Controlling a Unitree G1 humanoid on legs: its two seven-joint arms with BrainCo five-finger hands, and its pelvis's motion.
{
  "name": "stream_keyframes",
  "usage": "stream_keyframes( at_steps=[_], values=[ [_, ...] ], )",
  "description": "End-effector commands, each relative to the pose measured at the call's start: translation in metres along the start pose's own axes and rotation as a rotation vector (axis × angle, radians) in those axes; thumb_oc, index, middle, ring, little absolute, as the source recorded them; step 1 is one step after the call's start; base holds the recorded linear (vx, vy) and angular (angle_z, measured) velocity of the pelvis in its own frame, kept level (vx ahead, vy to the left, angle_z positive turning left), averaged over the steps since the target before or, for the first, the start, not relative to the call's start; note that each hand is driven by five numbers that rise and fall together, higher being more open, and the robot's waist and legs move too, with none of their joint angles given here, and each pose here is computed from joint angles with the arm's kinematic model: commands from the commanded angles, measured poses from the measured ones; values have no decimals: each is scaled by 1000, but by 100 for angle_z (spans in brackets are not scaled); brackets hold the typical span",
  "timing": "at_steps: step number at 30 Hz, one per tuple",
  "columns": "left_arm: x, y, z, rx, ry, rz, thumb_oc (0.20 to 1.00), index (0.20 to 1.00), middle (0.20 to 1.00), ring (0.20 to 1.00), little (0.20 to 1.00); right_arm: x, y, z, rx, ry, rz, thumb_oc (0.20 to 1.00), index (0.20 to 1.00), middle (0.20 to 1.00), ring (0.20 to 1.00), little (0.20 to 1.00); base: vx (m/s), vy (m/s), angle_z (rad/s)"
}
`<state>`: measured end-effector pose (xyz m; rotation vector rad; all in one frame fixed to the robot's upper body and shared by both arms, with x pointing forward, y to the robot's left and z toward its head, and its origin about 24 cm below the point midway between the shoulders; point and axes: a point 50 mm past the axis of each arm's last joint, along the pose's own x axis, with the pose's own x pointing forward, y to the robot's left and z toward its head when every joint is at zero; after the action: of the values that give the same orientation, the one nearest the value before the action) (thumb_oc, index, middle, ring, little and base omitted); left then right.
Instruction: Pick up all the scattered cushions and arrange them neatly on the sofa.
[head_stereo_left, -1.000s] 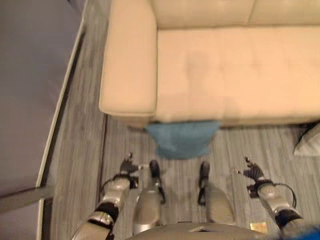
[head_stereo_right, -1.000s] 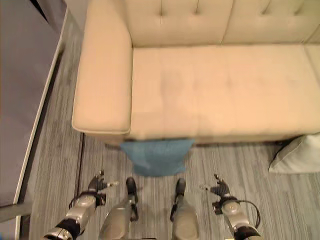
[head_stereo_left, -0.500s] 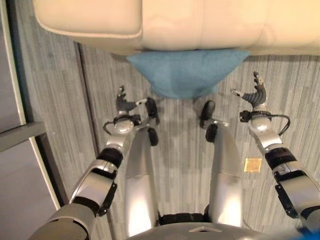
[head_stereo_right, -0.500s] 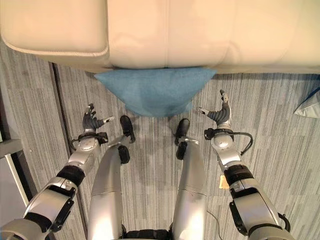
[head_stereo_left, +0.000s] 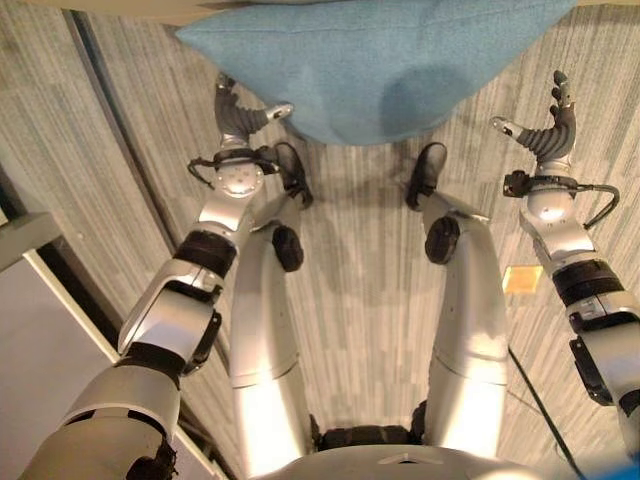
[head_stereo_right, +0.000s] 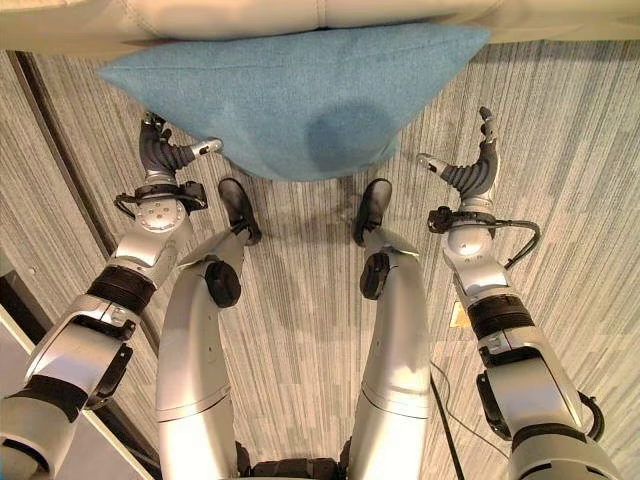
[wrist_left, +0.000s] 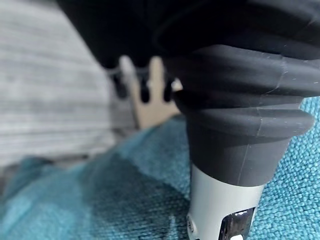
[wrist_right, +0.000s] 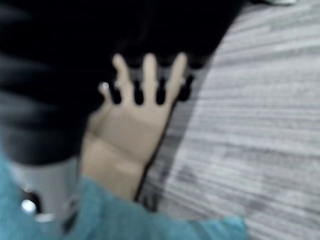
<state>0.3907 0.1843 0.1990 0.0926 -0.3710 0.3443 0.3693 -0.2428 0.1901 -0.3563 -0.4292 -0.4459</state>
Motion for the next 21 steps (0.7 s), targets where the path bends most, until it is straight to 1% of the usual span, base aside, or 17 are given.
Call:
stream_keyframes(
  at_steps=[1, 2, 6, 9, 12, 13, 14, 17, 20, 21],
  values=[
    [-9, 5, -12, -9, 6, -2, 1000, 1000, 1000, 1000, 1000, -7, 1, 6, 48, -60, 65, 1000, 1000, 1000, 1000, 1000, 0, 0, 0],
    [-8, 5, -11, -9, 5, -1, 1000, 1000, 1000, 1000, 1000, -6, 1, 6, 48, -62, 65, 1000, 1000, 1000, 1000, 1000, 0, 0, 0],
    [0, -13, 16, -27, -76, -59, 1000, 1000, 1000, 1000, 1000, 9, 19, 43, 102, -168, 139, 1000, 1000, 1000, 1000, 1000, 26, -14, -2],
    [0, -27, 27, -33, -108, -96, 1000, 1000, 1000, 1000, 1000, 10, 36, 61, 127, -216, 187, 1000, 1000, 1000, 1000, 1000, 0, 0, 0],
    [1, -35, 35, -37, -133, -117, 1000, 1000, 1000, 1000, 1000, 11, 46, 68, 129, -231, 209, 1000, 1000, 1000, 1000, 1000, 10, -18, -2],
    [-1, -46, 42, -59, -148, -135, 1000, 1000, 1000, 1000, 1000, 10, 60, 78, 139, -251, 240, 1000, 1000, 1000, 1000, 1000, 0, 0, 0],
    [0, -45, 42, -59, -149, -134, 1000, 1000, 1000, 1000, 1000, 10, 60, 79, 139, -252, 240, 1000, 1000, 1000, 1000, 1000, 0, 0, 0],
    [-3, -59, 49, -112, -150, -149, 1000, 1000, 1000, 1000, 1000, 5, 82, 91, 181, -257, 278, 1000, 1000, 1000, 1000, 1000, 0, 0, 0],
    [-9, -75, 57, -224, -135, -163, 1000, 1000, 1000, 1000, 1000, -3, 109, 106, 247, -253, 336, 1000, 1000, 1000, 1000, 1000, 0, 0, 0],
    [-11, -79, 60, -249, -138, -172, 583, 583, 583, 583, 583, -6, 116, 109, 257, -255, 358, 548, 548, 548, 548, 548, 0, 0, 0]
  ],
)
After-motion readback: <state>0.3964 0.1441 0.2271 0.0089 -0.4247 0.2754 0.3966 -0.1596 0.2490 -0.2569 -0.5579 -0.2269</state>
